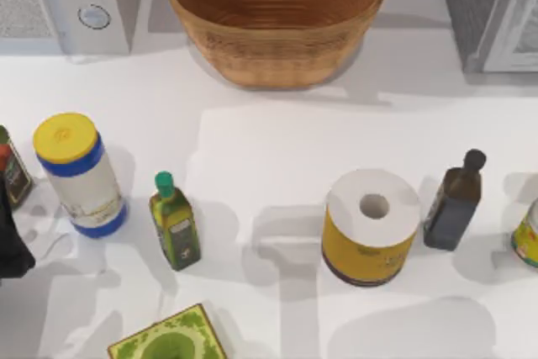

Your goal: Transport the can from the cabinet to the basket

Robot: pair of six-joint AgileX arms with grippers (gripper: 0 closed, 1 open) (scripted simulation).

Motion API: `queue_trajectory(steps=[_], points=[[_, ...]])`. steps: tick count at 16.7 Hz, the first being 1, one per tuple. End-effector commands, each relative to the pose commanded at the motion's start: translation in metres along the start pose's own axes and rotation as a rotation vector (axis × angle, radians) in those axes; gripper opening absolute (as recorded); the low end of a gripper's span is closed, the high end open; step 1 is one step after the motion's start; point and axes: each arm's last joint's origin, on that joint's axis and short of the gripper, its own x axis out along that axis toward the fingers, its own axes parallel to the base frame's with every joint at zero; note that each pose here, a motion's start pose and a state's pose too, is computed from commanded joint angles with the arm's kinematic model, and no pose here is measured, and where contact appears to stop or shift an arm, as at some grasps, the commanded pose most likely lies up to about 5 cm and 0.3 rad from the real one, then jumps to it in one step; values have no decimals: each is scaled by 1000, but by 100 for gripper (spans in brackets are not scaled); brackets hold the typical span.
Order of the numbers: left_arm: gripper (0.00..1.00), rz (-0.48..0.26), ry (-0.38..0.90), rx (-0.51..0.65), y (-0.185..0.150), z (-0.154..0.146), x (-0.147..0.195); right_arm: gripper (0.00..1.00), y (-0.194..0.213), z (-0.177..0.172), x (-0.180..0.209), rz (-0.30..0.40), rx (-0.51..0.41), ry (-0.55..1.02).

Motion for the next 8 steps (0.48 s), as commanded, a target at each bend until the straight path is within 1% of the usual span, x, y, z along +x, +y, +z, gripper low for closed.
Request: queue_trajectory(steps=[2,5,7,8], points=[[100,0,0,0,0,0,0,0,3,30,3,-15,-1,-69],[100,0,0,0,0,0,0,0,9,95,19,-43,14,-189],[100,0,0,0,0,0,0,0,18,142,43,-57,39,-251],[100,0,0,0,0,0,0,0,25,161,60,-62,52,-268]])
